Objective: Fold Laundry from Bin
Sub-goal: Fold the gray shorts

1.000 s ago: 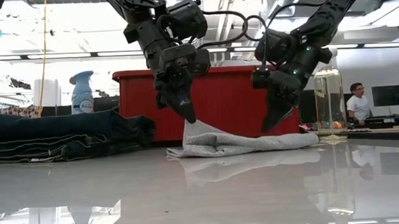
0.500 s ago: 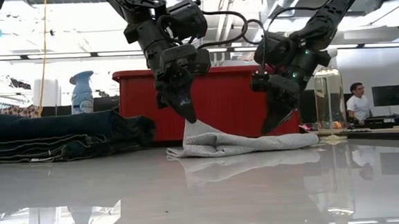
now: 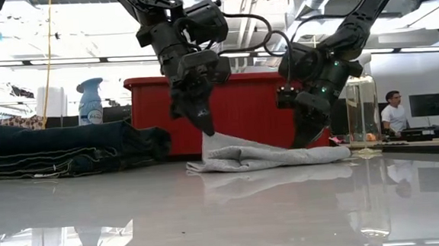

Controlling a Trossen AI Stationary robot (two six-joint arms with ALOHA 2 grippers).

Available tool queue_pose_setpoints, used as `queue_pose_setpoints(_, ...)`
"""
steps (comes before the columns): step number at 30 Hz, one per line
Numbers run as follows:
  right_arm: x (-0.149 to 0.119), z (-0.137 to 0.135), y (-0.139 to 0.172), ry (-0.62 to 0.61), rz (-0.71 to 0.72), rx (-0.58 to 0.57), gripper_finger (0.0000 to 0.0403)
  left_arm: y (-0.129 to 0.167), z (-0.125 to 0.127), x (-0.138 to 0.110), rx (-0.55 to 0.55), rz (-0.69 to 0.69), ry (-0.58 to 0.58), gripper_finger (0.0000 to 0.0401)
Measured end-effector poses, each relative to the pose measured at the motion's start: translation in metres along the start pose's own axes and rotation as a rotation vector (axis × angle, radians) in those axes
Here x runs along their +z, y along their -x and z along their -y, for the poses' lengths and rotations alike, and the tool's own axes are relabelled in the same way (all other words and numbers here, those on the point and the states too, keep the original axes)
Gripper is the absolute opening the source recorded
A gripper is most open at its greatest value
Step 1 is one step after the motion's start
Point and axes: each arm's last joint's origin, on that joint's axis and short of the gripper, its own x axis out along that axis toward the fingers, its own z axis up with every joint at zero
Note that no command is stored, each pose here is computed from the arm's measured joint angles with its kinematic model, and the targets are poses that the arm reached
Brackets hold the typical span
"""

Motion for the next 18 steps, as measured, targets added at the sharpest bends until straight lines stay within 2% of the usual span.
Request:
queue_pose_setpoints(5,-0.001,0.001,0.0,0.011,-0.005,-0.002,0.0014,0.003,0.002,-0.004,0.019,-0.072,0.037,0.0)
queue_pose_setpoints(9,-0.001,0.001,0.0,0.019,-0.016,-0.002,0.0014,0.002,0.002,-0.011,0.088,-0.119,0.017,0.0)
queue_pose_setpoints(12,-0.001,0.001,0.0,0.031,-0.017,-0.002,0.0014,0.0,0.001,-0.013,0.13,-0.108,0.001,0.0)
queue_pose_setpoints(18,-0.002,0.001,0.0,0.033,-0.019,-0.003,0.0014,-0.002,0.002,-0.005,0.108,-0.015,-0.009,0.0)
